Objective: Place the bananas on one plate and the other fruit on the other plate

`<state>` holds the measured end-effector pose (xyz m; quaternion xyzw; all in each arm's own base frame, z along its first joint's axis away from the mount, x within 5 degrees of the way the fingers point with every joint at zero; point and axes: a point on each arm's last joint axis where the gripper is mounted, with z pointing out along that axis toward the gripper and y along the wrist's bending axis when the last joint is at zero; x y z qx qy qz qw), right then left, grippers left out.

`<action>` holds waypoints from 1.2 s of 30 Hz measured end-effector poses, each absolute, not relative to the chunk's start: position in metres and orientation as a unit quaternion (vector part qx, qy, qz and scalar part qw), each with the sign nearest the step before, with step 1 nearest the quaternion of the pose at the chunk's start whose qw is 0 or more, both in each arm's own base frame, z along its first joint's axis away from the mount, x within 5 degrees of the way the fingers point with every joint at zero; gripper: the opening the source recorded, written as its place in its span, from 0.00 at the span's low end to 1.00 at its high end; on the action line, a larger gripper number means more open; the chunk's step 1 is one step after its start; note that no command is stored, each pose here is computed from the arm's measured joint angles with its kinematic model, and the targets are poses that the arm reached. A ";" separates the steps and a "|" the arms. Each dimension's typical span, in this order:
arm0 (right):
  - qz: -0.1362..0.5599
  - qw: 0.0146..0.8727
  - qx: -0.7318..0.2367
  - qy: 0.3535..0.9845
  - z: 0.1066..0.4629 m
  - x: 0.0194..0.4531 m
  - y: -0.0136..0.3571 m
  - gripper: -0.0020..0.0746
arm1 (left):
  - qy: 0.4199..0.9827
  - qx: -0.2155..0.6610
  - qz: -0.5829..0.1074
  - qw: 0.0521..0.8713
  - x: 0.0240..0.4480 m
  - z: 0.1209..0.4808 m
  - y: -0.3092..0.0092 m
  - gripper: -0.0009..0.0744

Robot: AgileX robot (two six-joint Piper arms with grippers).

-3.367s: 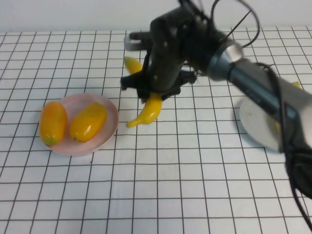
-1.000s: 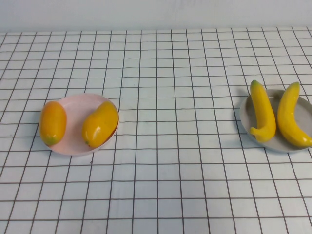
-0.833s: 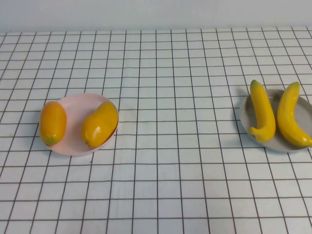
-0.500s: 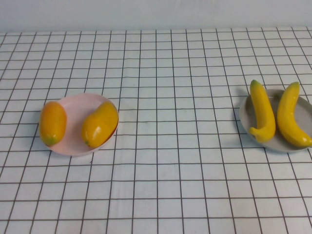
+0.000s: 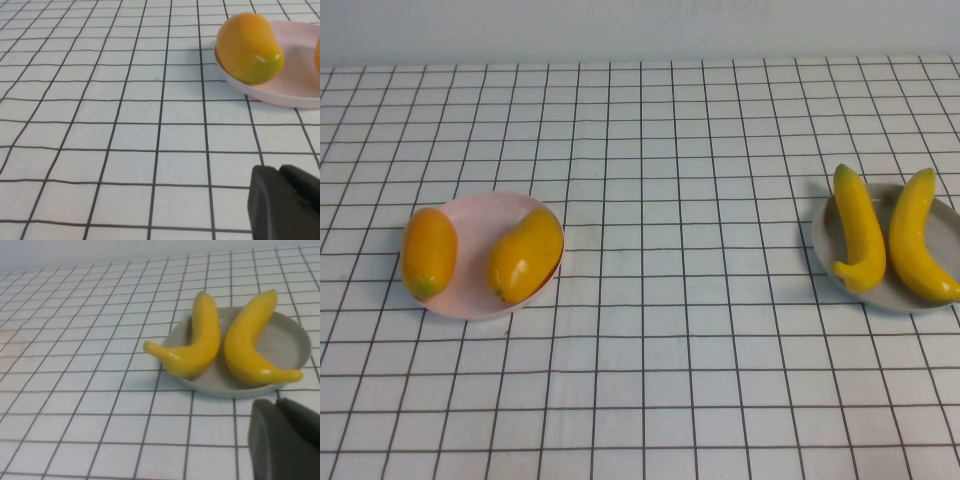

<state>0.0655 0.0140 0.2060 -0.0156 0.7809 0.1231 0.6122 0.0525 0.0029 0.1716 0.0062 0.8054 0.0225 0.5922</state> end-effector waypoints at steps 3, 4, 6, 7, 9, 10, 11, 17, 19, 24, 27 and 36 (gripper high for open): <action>0.110 0.636 0.019 0.764 0.192 0.062 0.009 0.01 | 0.805 0.006 0.022 0.592 0.052 0.172 0.003 0.01; 0.103 0.645 0.027 0.757 0.189 0.061 0.007 0.01 | 0.805 0.006 0.022 0.592 0.052 0.172 0.003 0.01; 0.083 0.662 0.030 0.744 0.190 0.058 0.005 0.01 | 0.805 0.006 0.022 0.592 0.052 0.172 0.003 0.01; 0.076 0.666 0.033 0.741 0.190 0.057 0.004 0.01 | 0.805 0.006 0.022 0.592 0.052 0.172 0.003 0.01; 0.066 0.664 0.035 0.744 0.189 0.056 0.003 0.01 | 0.805 0.006 0.022 0.592 0.052 0.172 0.003 0.01; 0.063 0.657 0.036 0.751 0.187 0.056 0.003 0.01 | 0.805 0.006 0.022 0.592 0.052 0.172 0.003 0.01; 0.063 0.647 0.036 0.759 0.185 0.056 0.003 0.01 | 0.805 0.006 0.022 0.592 0.052 0.172 0.003 0.01; 0.061 0.604 0.035 0.794 0.174 0.054 0.004 0.01 | 0.805 0.006 0.022 0.592 0.052 0.172 0.003 0.01; 0.063 0.603 0.036 0.794 0.174 0.054 0.004 0.01 | 0.805 0.006 0.022 0.592 0.052 0.172 0.003 0.01; 0.070 0.602 0.040 0.794 0.174 0.054 0.004 0.01 | 0.805 0.006 0.022 0.592 0.052 0.172 0.003 0.01; 0.071 0.602 0.041 0.794 0.174 0.054 0.004 0.01 | 0.805 0.006 0.022 0.592 0.052 0.172 0.003 0.01; 0.072 0.601 0.042 0.795 0.173 0.054 0.004 0.01 | 0.805 0.006 0.022 0.592 0.052 0.172 0.003 0.01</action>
